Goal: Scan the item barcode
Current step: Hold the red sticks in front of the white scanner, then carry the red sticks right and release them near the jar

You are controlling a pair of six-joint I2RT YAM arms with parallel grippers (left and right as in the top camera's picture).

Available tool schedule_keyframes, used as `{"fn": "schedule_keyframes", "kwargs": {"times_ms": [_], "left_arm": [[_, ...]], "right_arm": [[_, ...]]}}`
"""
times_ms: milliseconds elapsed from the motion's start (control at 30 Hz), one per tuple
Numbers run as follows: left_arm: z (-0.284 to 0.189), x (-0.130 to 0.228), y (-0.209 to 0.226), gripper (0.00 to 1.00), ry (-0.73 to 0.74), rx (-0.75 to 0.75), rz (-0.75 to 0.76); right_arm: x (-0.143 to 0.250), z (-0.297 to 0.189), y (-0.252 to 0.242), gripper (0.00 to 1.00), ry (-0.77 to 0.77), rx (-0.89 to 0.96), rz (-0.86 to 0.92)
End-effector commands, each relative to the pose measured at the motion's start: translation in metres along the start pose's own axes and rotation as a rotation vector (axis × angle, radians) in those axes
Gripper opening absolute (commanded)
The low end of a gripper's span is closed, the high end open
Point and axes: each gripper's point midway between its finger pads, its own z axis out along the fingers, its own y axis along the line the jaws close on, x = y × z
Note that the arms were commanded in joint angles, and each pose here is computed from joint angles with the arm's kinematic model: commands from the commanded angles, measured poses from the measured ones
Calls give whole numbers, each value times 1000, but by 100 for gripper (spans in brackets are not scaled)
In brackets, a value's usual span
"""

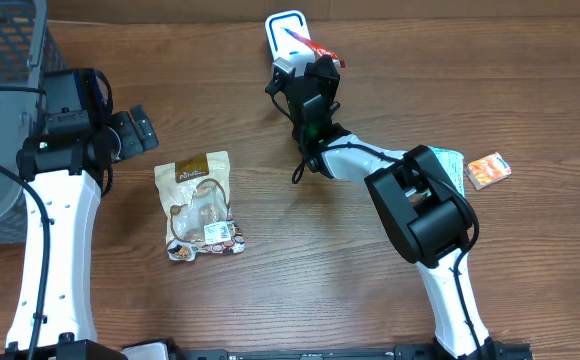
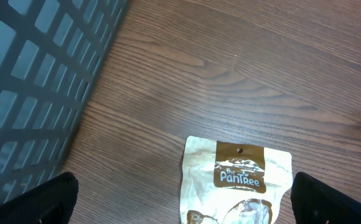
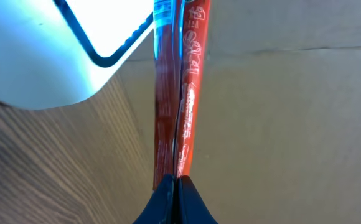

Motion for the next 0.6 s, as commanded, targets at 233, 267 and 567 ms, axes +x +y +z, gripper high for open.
{"fn": "schedule_keyframes", "kwargs": {"times_ms": [233, 267, 567], "left_arm": [[-5, -7, 1, 100, -21, -1, 11], [-5, -7, 1, 100, -21, -1, 11], [-5, -7, 1, 100, -21, -1, 11]], "right_arm": [[-10, -5, 13, 4, -19, -24, -35], [-10, -5, 13, 4, -19, -24, -35], [-8, -1, -2, 4, -13, 29, 20]]}}
